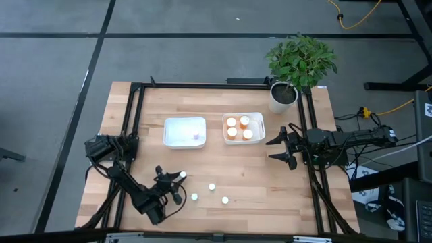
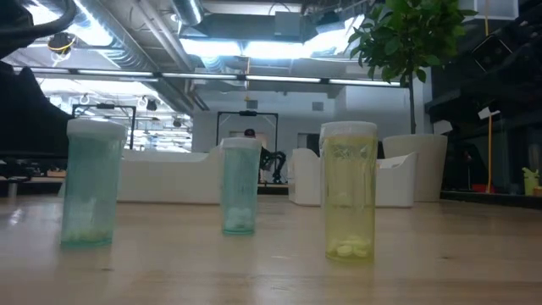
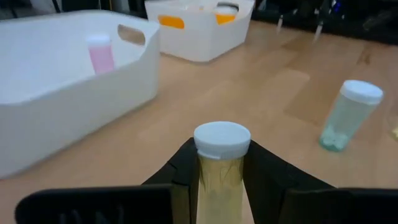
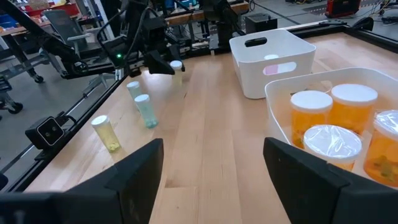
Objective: Pick and place medicine bottles into bin by pill shape (circle, oval)
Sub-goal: Put the top yellow pill bottle into the left white bin
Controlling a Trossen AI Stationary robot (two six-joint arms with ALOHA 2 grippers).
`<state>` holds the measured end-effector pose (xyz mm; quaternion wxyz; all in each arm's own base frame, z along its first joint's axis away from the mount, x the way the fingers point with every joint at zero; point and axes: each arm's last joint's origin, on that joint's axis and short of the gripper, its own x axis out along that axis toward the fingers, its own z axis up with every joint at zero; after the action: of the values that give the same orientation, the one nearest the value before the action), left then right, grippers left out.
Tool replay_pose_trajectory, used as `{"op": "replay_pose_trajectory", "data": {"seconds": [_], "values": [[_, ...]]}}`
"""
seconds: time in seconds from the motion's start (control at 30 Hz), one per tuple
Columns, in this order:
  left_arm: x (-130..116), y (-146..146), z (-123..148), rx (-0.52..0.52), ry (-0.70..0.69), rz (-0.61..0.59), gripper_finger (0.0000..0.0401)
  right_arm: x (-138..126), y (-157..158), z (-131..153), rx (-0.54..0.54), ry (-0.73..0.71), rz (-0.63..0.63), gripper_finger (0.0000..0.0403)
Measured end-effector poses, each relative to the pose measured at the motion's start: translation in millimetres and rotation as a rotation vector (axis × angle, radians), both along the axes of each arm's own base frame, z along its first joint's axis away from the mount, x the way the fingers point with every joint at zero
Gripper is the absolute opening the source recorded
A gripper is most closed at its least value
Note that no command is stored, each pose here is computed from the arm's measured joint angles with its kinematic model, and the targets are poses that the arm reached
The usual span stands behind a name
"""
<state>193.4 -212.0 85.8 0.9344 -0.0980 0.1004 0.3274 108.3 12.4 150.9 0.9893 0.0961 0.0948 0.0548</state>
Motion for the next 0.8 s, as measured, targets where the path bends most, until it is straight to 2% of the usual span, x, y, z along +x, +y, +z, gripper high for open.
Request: {"op": "replay_pose_trajectory", "data": {"seconds": [0.1,0.33,0.8], "values": [[-2.1,2.6,-1.7,0.030,-0.033,-0.005,0.0084,0.0,0.0,-0.1,0.000,0.000,0.000,0.0279],[-0.8,7.9,-8.3,-0.009,-0.043,0.008,0.0083,0.0,0.0,-0.1,0.000,0.000,0.000,0.0279],[-6.1,32.9,-19.0,0.107,0.007,0.037,0.0091,0.0,0.0,0.0,0.000,0.000,0.000,0.0279]]}}
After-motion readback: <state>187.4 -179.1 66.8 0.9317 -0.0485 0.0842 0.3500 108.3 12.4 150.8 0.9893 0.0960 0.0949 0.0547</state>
